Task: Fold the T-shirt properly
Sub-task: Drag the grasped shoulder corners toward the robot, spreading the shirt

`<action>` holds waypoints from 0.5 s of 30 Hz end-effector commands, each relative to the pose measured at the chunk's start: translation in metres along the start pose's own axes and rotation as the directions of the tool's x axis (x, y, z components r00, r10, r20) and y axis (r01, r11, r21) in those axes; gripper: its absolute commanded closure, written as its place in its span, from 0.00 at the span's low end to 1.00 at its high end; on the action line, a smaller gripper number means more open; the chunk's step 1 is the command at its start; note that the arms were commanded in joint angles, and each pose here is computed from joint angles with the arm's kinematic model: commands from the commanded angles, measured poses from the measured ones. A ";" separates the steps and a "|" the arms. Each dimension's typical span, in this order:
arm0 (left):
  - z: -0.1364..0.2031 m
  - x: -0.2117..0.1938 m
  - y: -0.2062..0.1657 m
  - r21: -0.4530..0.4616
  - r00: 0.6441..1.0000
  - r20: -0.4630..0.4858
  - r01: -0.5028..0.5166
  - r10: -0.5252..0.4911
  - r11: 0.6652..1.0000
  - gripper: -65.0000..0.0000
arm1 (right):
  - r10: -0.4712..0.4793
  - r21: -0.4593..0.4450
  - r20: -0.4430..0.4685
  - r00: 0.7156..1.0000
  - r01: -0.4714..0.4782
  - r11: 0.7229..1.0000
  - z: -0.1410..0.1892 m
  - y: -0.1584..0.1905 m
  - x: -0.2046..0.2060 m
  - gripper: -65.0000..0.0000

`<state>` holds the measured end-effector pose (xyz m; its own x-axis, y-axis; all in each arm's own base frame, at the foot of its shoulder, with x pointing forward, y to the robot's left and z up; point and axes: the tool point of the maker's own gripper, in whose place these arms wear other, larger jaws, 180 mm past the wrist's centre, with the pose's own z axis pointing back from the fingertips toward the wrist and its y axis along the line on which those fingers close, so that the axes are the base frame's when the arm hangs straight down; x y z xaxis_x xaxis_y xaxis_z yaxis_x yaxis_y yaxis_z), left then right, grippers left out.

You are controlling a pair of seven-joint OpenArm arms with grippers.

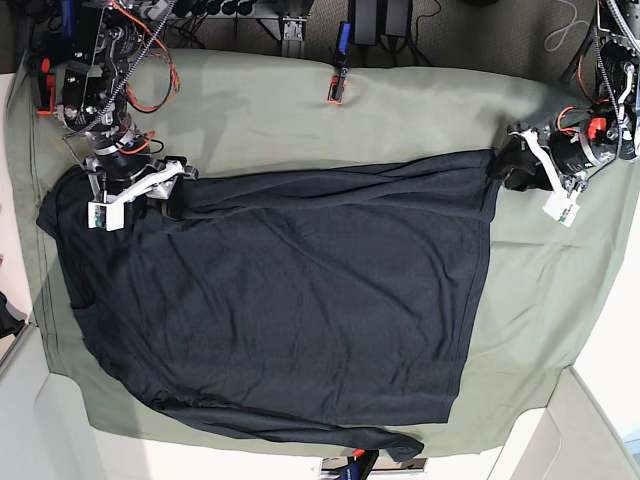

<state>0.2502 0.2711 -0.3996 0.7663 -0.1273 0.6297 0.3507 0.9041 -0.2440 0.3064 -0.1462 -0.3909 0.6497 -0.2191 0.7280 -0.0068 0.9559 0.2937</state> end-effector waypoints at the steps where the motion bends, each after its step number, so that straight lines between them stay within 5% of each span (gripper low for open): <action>1: 0.009 0.014 0.003 0.001 1.000 0.017 0.015 -0.015 1.000 0.53 | 0.016 0.013 0.053 0.998 -0.016 1.000 0.005 0.005 0.021 0.49; 9: 0.040 0.025 -0.022 -0.001 0.994 0.048 0.102 -0.102 0.995 0.53 | 0.058 -0.016 0.098 0.994 -0.057 0.998 0.036 0.006 0.041 0.49; 15: 0.045 0.014 -0.030 -0.017 0.996 0.058 0.062 -0.061 0.998 0.53 | 0.003 -0.142 0.076 0.997 0.008 0.990 0.059 -0.037 0.022 0.49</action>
<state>0.2188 0.2601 -0.3621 0.7396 -0.1552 0.6550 0.3885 0.8930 -0.2271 0.2707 -0.1955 -0.3605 0.6247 -0.2319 0.7456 0.1087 0.9714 0.2110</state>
